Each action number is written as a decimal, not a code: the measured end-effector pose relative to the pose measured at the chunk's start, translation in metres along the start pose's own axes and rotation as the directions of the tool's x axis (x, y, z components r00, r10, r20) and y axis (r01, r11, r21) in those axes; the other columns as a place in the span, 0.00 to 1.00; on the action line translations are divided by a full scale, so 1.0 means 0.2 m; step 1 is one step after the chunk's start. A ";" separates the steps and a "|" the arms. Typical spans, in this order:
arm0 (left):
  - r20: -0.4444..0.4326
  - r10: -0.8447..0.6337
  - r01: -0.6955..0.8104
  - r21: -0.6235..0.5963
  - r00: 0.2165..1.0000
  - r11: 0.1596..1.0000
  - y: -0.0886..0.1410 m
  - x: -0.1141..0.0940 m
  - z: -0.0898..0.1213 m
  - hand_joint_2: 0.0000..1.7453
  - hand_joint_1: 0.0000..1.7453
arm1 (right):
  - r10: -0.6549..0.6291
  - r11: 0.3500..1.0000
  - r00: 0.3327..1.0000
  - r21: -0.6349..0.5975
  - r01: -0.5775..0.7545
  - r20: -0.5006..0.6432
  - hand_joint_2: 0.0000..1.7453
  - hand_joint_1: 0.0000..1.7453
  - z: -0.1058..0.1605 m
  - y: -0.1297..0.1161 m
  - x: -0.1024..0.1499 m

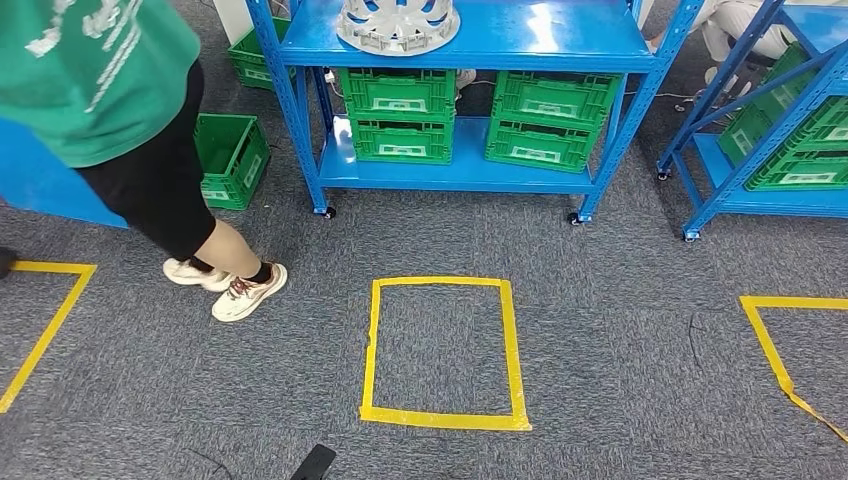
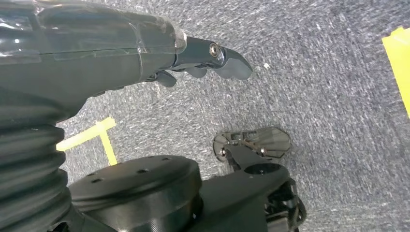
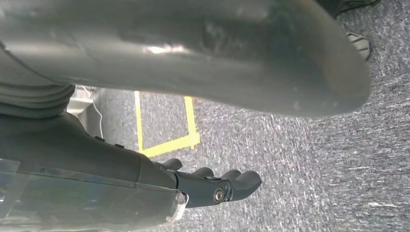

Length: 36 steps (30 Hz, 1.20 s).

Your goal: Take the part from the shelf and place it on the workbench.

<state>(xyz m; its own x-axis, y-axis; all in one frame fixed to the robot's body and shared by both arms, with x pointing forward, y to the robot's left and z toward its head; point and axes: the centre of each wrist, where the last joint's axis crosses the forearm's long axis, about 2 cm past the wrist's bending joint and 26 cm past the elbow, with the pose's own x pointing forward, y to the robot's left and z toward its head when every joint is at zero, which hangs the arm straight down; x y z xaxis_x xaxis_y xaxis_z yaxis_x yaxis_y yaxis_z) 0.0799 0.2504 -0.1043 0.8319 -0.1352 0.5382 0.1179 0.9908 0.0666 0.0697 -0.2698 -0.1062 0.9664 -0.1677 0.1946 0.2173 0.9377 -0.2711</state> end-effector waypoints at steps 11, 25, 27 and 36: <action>-0.013 0.005 -0.005 -0.004 1.000 1.000 -0.02 0.03 -0.01 1.00 0.00 | -0.023 1.000 0.996 -0.007 0.024 0.090 0.00 0.00 -0.01 -0.04 0.01; -0.010 0.006 -0.006 -0.022 1.000 1.000 -0.06 0.05 -0.01 1.00 0.00 | -0.020 1.000 0.999 -0.019 0.021 0.047 0.00 0.00 -0.02 -0.05 0.01; -0.009 0.004 -0.004 -0.025 1.000 1.000 -0.06 0.05 -0.01 1.00 0.00 | -0.021 1.000 0.999 -0.019 0.022 0.040 0.00 0.00 -0.02 -0.05 0.01; -0.025 0.006 -0.007 -0.033 1.000 0.999 -0.06 0.04 -0.01 1.00 0.00 | -0.017 0.999 0.998 -0.037 0.019 0.054 0.00 0.00 -0.02 -0.05 0.01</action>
